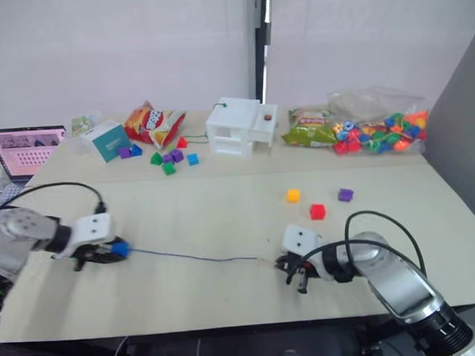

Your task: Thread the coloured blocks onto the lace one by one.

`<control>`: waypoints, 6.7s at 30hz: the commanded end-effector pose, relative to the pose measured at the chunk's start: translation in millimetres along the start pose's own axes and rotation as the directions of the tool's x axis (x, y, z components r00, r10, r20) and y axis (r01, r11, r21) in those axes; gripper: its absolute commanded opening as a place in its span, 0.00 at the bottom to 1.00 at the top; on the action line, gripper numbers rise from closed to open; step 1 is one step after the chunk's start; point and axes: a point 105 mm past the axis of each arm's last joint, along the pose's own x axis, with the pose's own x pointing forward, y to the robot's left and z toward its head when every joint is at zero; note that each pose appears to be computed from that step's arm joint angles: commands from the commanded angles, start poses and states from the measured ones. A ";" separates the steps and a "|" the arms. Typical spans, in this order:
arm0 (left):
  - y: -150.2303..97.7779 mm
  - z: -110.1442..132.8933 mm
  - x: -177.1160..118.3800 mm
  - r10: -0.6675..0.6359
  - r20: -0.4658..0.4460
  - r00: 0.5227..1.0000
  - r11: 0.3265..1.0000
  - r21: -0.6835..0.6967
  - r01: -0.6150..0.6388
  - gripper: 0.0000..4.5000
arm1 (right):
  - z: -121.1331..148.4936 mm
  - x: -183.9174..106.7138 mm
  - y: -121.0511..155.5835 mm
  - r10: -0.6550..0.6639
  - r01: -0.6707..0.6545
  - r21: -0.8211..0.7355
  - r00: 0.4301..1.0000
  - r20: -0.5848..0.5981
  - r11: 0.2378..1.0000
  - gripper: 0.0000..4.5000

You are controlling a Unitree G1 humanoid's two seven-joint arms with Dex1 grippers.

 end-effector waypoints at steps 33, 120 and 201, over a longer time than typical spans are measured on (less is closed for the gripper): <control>-90.6 239.5 103.1 -0.360 0.581 0.730 0.931 0.271 0.244 0.87 | 23.1 11.8 -0.8 0.053 -0.055 -0.068 0.998 -0.027 0.996 0.00; -89.8 229.9 104.8 -0.279 0.615 0.737 0.959 0.145 0.242 0.00 | -62.5 -82.7 -184.3 -0.931 0.802 0.597 0.214 -0.297 -0.006 0.26; -96.2 212.3 75.4 -0.192 0.555 0.810 0.979 0.045 0.201 0.00 | 23.1 24.8 -27.5 0.126 -0.119 -0.158 0.991 0.033 0.980 0.31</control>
